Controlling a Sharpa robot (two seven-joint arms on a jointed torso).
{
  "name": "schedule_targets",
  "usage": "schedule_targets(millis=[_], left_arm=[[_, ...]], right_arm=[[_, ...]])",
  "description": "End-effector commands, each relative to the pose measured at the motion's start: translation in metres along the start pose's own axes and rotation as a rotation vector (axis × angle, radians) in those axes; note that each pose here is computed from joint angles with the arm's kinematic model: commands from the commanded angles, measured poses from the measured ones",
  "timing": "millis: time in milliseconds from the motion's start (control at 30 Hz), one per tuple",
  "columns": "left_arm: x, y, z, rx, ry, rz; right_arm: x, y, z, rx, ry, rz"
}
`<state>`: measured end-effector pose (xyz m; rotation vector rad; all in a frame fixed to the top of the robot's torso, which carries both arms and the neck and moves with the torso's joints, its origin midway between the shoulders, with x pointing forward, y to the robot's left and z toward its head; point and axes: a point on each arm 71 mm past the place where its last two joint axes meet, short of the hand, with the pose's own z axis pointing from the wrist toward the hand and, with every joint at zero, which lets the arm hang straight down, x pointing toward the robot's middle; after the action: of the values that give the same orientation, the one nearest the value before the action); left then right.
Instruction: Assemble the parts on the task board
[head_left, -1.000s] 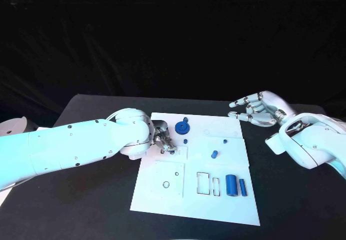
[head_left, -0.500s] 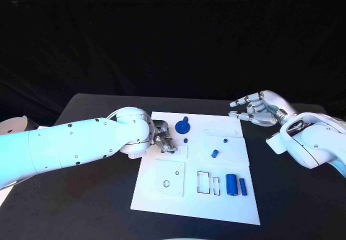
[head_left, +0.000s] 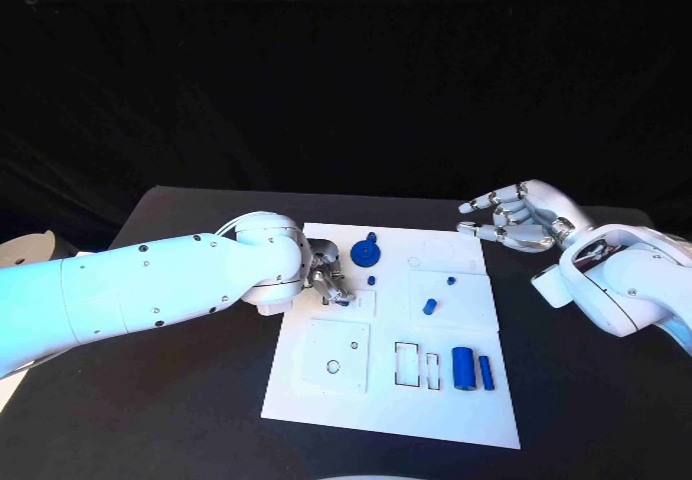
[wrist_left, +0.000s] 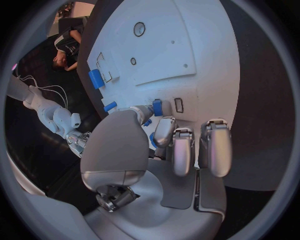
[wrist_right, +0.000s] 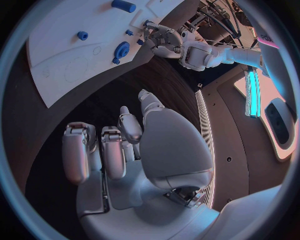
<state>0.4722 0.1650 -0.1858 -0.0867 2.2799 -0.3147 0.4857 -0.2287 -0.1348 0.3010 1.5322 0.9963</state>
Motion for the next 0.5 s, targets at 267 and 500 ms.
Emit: schedule_targets(millis=[267,500], left_arm=[[0.0092,0.0022,0.0064,-0.049,0.08,0.005],[0.0092,0.0013,0.0089,-0.053,0.088,0.006]], right_arm=[[0.0023,0.0016,-0.0003,-0.012,0.02,0.006],[0.0019,0.0012,-0.0007,-0.01,0.022,0.016]])
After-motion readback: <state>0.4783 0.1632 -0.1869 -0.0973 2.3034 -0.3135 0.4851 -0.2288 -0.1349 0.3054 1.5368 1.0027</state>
